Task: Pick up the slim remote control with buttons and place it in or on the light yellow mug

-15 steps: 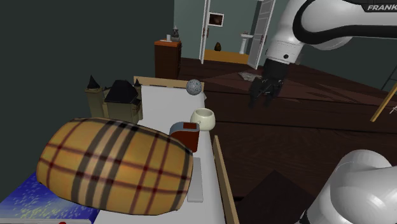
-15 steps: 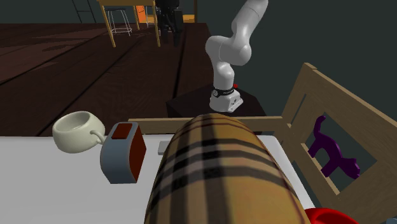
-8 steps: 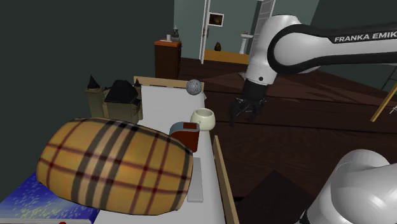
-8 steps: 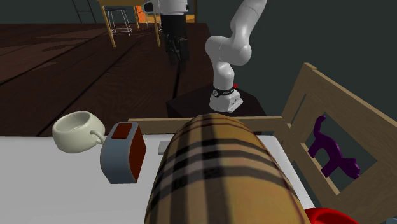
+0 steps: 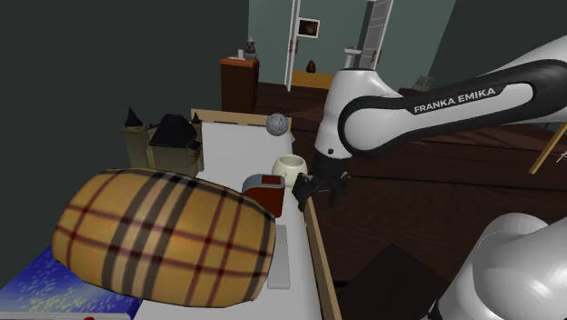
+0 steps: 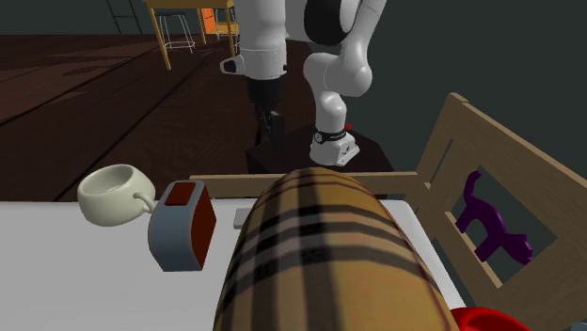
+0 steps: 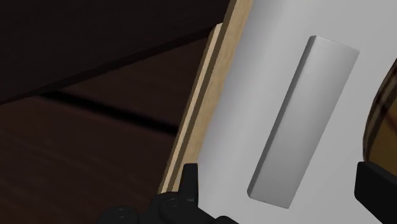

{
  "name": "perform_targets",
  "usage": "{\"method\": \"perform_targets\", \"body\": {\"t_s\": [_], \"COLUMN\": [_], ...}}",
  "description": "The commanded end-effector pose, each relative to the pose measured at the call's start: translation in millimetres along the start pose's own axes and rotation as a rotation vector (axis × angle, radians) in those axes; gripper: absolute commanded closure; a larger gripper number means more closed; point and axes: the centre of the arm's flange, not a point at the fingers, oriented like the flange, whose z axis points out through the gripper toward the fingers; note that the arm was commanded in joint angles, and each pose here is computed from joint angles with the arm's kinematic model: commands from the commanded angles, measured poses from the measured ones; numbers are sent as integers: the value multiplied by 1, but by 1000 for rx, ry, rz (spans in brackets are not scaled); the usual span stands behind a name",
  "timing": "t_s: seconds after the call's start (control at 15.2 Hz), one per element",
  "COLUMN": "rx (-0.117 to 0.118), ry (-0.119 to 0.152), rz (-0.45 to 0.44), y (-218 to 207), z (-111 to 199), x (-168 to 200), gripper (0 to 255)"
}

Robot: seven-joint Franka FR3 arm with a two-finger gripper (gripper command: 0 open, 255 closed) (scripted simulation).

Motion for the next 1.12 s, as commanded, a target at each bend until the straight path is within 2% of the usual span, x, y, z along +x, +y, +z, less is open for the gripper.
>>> {"method": "perform_targets", "body": {"t_s": [0.0,0.59,1.06], "rx": [-7,-44,-45], "ry": [-1,-15,-15], "rz": [30,159,161], "y": [-16,-83,-82], "z": [23,124,157], "x": [2,17,16], "gripper": [0,0,0]}}
